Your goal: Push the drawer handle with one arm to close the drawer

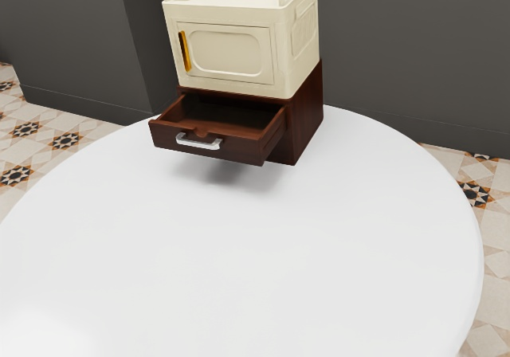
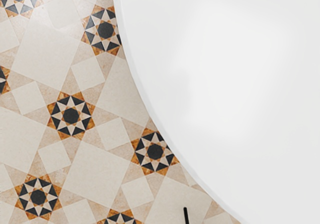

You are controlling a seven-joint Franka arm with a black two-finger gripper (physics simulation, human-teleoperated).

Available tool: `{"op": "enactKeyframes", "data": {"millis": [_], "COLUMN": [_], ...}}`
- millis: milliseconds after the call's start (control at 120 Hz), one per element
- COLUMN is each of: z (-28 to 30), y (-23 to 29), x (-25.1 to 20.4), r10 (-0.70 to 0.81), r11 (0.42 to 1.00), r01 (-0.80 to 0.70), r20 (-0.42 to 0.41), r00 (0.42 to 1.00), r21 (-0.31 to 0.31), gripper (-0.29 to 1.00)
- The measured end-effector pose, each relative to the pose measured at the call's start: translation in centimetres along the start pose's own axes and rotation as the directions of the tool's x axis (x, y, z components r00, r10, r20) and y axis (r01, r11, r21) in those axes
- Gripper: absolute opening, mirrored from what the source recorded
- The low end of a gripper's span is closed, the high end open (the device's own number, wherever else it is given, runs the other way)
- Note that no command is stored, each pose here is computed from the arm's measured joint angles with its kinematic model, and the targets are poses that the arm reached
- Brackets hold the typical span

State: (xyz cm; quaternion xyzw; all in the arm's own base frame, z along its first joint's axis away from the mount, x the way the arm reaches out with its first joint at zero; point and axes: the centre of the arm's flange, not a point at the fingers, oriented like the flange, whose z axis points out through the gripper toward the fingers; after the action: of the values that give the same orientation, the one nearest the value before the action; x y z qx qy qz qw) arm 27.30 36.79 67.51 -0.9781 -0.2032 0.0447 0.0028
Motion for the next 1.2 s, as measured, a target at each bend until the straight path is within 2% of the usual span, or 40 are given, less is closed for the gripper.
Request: {"op": "enactKeyframes", "data": {"millis": [117, 200, 250, 308, 367, 433, 533, 633, 800, 983, 1200], "z": [-1.2, -9.4, -13.1, -13.9, -13.8, -13.4, -11.7, -7.7, -0.7, 6.3, 10.6], "y": [0.2, 2.9, 8.5, 17.4, 24.8, 29.1, 32.1, 35.4, 37.4, 38.8, 40.4], "x": [-0.1, -1.8, -2.1, 0.1, 1.1, 1.6, 2.4, 3.0, 4.7, 6.1, 7.8], "r10": [0.014, 0.058, 0.16, 0.311, 0.44, 0.508, 0.54, 0.579, 0.578, 0.563, 0.518], "r11": [1.0, 0.997, 0.984, 0.944, 0.89, 0.855, 0.836, 0.808, 0.806, 0.816, 0.851], "r01": [-0.014, -0.047, -0.134, -0.275, -0.4, -0.469, -0.51, -0.56, -0.572, -0.563, -0.51], "r20": [-0.028, -0.182, -0.236, -0.21, -0.185, -0.173, -0.139, -0.068, 0.009, 0.039, -0.039], "r00": [1.0, 0.982, 0.959, 0.927, 0.879, 0.844, 0.83, 0.813, 0.816, 0.825, 0.854], "r21": [0.011, 0.066, 0.122, 0.184, 0.218, 0.224, 0.202, 0.184, 0.152, 0.127, 0.126], "gripper": [0.7, 0.7, 0.7, 0.7, 0.7, 0.7, 0.5, 0.29, 0.09, -0.02, -0.06]}}
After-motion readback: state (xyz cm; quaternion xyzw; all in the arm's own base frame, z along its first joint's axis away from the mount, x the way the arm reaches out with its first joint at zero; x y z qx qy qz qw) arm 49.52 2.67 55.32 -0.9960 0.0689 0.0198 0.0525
